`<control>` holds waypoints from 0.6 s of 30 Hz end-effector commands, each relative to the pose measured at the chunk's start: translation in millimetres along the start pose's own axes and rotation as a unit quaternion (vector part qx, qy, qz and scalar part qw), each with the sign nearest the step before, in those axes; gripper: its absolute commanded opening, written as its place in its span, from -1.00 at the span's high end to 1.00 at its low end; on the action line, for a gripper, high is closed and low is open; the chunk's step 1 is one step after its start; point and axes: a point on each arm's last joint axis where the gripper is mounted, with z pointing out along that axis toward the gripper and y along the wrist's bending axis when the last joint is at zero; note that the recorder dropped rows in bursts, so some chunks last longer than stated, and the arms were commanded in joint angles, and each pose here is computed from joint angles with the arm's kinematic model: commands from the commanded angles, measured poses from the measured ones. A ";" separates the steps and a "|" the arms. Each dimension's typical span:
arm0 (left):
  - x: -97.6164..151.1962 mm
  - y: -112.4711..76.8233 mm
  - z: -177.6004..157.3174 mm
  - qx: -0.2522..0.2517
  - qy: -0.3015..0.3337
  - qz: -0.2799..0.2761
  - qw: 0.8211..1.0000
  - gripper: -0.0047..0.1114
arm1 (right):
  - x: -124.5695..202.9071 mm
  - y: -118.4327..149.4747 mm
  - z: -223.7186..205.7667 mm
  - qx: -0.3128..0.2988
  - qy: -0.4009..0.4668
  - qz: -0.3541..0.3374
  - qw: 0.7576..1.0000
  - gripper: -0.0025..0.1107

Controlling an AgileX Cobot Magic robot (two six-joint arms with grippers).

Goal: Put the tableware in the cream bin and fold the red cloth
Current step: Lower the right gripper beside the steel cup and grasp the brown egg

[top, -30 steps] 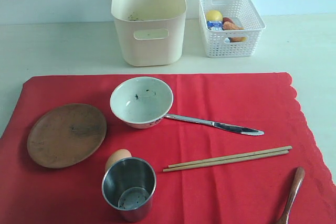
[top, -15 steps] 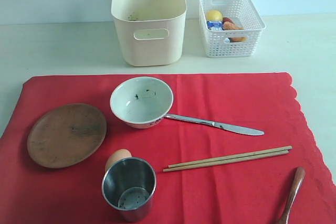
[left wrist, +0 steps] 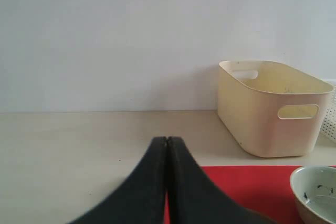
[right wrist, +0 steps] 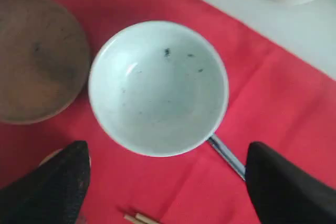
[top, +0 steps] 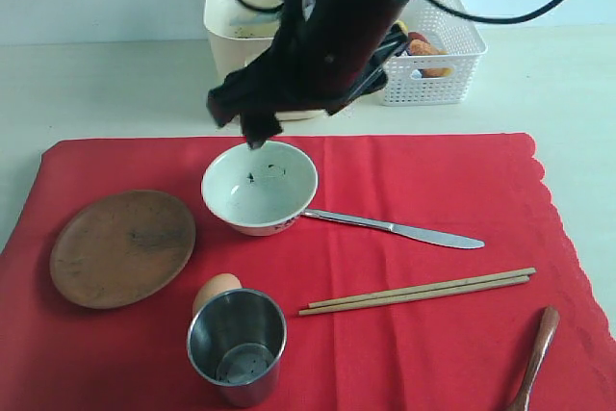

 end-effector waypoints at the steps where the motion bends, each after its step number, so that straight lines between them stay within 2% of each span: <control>1: 1.1 -0.4 -0.4 0.003 0.001 -0.002 1.000 0.89 | 10.1 36.5 22.1 -0.019 0.017 -0.063 0.998 -0.41; 9: 1.1 -0.4 -0.4 0.003 0.001 -0.002 1.000 0.89 | 29.7 78.2 67.2 -0.031 0.055 -0.113 0.992 -0.41; 18: 1.1 -0.4 -0.4 0.003 0.001 -0.002 1.000 0.89 | 42.9 97.7 91.6 -0.047 0.076 -0.117 0.989 -0.41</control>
